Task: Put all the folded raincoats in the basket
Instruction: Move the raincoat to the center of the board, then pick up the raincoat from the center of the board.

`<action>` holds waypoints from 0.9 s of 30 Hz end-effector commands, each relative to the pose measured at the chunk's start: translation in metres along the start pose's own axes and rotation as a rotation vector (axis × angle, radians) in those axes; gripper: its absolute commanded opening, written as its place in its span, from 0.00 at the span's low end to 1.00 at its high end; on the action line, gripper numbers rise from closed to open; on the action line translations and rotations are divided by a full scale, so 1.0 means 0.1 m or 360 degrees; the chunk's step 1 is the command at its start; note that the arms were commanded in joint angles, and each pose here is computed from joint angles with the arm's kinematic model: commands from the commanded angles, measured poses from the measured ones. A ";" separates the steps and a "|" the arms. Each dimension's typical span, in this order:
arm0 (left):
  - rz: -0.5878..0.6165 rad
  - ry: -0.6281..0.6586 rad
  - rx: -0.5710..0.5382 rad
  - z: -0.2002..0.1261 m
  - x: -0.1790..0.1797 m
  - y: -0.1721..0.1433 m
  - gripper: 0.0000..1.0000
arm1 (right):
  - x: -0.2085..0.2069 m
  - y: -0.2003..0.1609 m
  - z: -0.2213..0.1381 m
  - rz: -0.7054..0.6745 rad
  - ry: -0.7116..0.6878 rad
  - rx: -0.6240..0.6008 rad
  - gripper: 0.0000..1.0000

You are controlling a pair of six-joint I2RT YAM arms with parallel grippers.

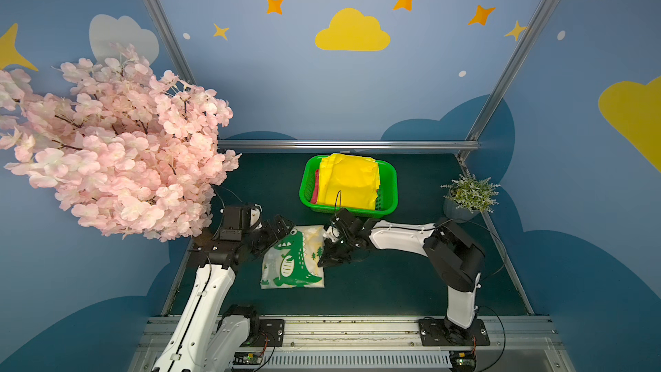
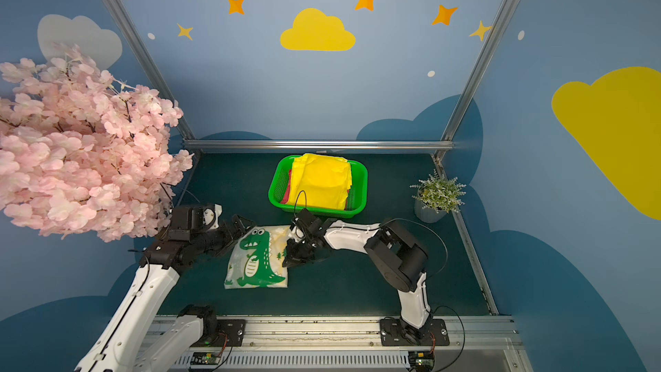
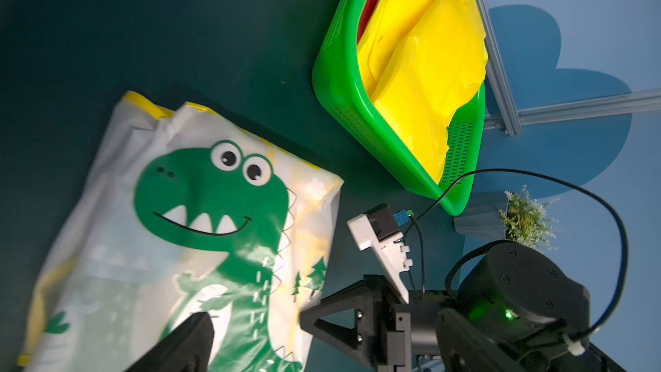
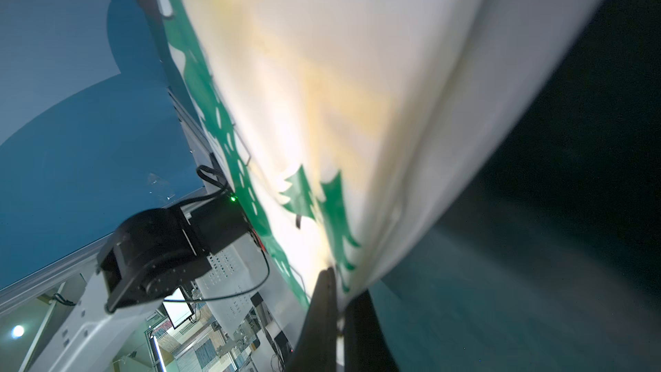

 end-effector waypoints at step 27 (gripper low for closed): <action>0.0035 -0.0085 0.0508 1.06 0.25 -0.96 0.95 | -1.05 -0.30 -0.62 0.0174 -0.0281 0.0055 0.00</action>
Point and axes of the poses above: each gripper's point midway between its finger pads, its own z axis out along the fingers, its own x axis along the line the jaws close on, y = z × x, the point moved 5 cm from there along -z, back along the fingers, and after that the axes turned 11 degrees about z, right-handed, at the moved point
